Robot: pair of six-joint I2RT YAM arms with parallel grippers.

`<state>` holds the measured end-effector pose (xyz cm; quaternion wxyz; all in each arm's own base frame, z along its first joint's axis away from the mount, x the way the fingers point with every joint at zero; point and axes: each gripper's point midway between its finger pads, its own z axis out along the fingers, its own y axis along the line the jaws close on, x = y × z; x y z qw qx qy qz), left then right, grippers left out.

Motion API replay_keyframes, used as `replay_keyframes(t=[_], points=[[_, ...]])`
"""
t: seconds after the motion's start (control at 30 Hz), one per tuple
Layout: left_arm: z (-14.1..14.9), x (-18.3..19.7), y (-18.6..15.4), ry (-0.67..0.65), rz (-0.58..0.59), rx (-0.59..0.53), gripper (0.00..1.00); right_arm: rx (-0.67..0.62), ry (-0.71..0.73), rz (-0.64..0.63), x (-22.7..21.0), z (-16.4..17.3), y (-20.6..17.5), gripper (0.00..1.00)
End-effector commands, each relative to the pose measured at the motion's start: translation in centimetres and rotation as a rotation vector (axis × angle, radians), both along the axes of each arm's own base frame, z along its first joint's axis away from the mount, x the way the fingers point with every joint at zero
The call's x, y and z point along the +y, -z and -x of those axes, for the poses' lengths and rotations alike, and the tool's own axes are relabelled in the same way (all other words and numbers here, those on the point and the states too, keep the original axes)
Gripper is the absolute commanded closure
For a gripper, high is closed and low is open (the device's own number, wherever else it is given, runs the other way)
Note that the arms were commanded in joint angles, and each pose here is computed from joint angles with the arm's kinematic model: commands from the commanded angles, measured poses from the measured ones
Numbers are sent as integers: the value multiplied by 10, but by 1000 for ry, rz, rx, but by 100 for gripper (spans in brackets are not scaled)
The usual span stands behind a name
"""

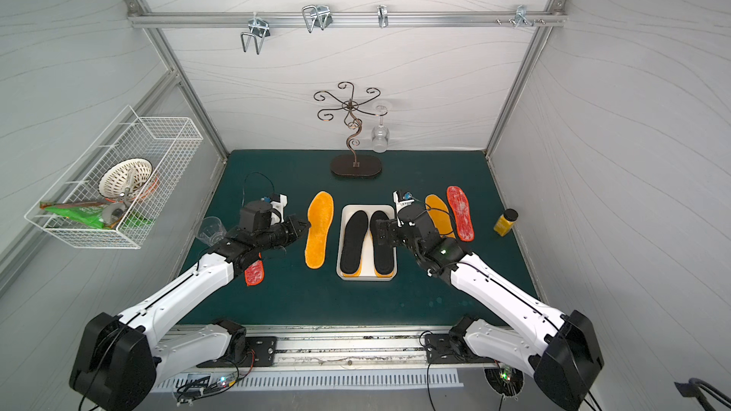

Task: Put the insoles into the storage box
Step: Place the insole in the storage box.

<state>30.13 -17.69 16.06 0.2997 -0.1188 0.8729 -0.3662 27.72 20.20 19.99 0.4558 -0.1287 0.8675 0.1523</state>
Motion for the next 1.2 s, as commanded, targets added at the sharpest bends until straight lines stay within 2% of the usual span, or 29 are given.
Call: replay_keyframes(t=[0.0,0.1,0.27,0.5,0.77,1.17], points=[[-3,-20,-22,13,56,-84,100,-53,81,2,-12,-10,-5,1],[-2,-35,-28,19,62,-105,100,-36,129,61,-21,-15,3,1],[-3,-53,-25,23,99,-113,100,-42,133,86,-25,-14,8,1],[-8,-69,-15,21,127,-106,100,-103,123,48,-30,-8,3,1],[-19,-89,7,33,154,-55,100,-91,127,63,-31,-9,11,1],[-26,-99,37,39,119,3,100,-81,126,60,-31,-9,14,1]])
